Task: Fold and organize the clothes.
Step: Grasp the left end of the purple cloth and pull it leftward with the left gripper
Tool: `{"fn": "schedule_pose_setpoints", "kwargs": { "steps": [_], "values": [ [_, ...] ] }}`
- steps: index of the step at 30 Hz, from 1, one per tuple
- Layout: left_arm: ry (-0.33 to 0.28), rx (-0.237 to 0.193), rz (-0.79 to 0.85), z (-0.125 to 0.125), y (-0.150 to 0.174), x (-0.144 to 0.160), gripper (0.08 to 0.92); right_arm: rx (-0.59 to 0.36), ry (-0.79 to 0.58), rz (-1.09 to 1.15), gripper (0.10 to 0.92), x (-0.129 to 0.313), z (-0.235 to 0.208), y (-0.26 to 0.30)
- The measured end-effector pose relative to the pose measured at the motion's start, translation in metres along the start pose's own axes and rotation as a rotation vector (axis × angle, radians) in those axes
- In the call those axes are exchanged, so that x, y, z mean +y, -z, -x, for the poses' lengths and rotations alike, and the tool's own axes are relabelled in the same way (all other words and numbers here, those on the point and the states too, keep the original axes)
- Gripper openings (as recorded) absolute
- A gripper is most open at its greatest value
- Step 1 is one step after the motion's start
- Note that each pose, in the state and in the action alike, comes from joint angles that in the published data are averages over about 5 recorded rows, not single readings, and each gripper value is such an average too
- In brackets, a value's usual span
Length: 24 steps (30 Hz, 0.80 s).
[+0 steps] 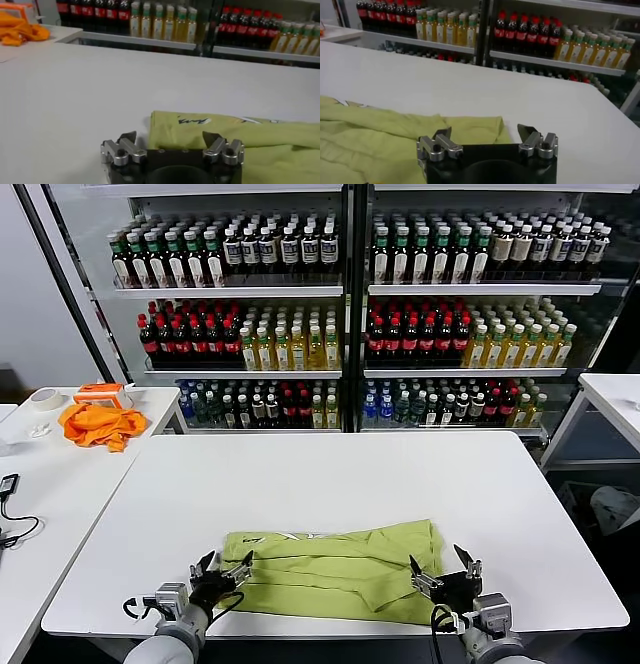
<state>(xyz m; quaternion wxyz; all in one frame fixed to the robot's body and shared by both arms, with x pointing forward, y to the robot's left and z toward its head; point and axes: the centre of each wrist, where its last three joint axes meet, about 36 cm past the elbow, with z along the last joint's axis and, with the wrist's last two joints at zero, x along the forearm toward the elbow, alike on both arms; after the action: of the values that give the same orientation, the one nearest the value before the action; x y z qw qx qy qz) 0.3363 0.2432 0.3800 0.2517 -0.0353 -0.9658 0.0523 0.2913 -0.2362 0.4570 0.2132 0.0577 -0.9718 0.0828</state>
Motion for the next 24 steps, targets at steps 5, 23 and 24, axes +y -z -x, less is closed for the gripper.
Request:
{"fn": "schedule_pose_setpoints", "kwargs": {
  "steps": [5,23,24],
  "values": [
    [0.02,0.009,-0.001,0.002,-0.005,-0.005,0.589,0.004,-0.003,-0.001,0.823,0.001,0.001,-0.001],
    [0.042,0.0,0.038,0.004,-0.014,-0.008,0.106,0.011,-0.019,-0.004,0.823,-0.001,0.009,-0.004],
    [0.047,-0.004,0.044,0.004,-0.013,-0.006,0.103,0.011,-0.018,-0.004,0.823,-0.001,0.009,-0.004]
  ]
}}
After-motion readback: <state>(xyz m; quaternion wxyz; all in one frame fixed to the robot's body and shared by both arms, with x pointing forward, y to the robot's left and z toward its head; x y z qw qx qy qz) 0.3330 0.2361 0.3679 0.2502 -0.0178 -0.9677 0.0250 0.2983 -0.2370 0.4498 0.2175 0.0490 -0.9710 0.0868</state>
